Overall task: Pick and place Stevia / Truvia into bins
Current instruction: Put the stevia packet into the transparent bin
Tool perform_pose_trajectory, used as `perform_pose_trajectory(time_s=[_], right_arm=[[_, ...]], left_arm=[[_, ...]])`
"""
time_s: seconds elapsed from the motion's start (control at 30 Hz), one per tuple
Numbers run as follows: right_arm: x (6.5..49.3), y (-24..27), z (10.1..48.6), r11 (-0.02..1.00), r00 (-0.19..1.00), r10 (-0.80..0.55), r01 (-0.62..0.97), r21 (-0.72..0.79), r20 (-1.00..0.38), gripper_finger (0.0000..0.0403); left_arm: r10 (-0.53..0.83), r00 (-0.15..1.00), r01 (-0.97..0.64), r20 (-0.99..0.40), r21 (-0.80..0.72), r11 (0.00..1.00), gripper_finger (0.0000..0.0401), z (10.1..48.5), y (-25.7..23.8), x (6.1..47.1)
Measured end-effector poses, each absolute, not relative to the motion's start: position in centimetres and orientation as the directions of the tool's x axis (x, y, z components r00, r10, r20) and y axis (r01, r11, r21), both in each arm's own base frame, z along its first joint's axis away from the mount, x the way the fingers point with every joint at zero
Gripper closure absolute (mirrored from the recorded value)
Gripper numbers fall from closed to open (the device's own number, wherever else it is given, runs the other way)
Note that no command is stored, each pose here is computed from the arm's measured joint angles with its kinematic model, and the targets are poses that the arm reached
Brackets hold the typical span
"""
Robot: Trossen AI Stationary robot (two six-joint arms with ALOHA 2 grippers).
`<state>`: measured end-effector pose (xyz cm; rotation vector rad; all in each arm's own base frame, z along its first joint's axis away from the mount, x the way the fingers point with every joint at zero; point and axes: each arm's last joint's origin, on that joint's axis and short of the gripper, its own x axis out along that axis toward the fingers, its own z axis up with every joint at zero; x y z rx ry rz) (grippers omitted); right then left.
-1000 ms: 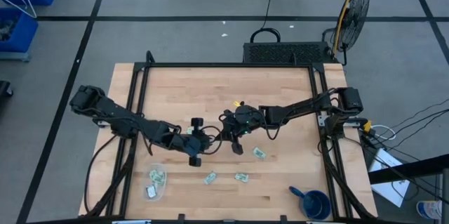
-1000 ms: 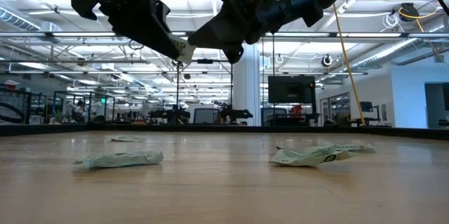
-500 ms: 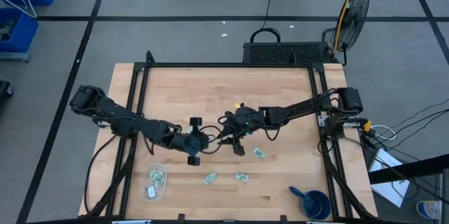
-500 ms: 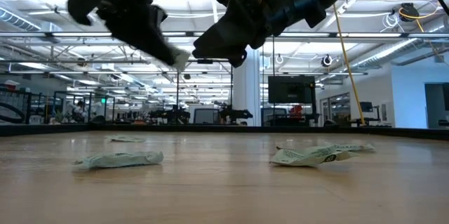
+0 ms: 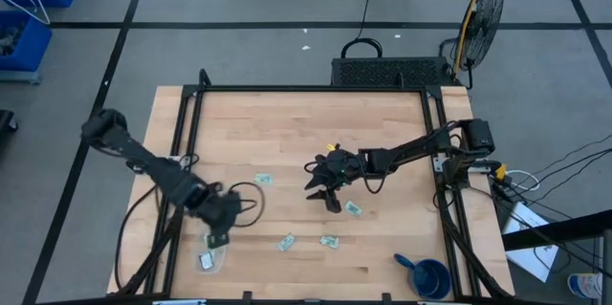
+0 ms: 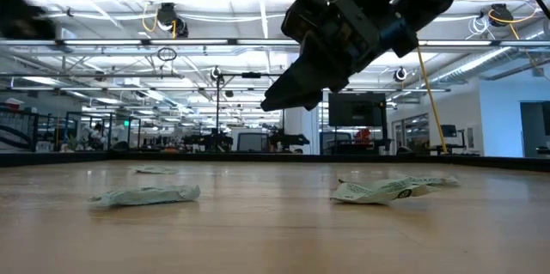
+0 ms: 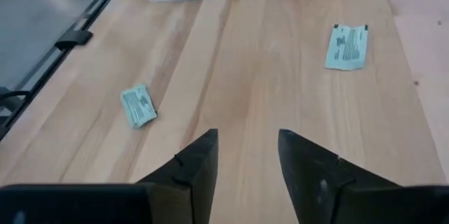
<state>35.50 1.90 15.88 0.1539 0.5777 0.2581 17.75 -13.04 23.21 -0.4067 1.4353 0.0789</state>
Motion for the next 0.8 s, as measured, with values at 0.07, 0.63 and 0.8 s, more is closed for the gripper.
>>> perform_pose_trajectory(time_s=[0.07, 0.63, 0.8], right_arm=[[35.5, 1.9, 15.9, 0.956, 0.808, 0.283, -0.198, 0.215, -0.517, 0.0259], [35.5, 1.9, 15.9, 0.956, 0.810, 0.285, -0.201, 0.215, -0.512, 0.0260], [35.5, 2.3, 15.9, 0.954, 0.806, 0.295, -0.214, 0.212, -0.513, 0.0250]], left_arm=[[-0.207, 0.050, -0.390, -0.977, -0.210, 0.896, 0.0394, 23.1, -13.7, 16.5], [-0.167, -0.009, -0.500, -0.986, -0.140, 0.855, 0.0360, 21.8, -16.3, 15.2], [-0.144, -0.020, -0.513, -0.989, -0.113, 0.851, 0.0304, 21.3, -16.1, 15.7]])
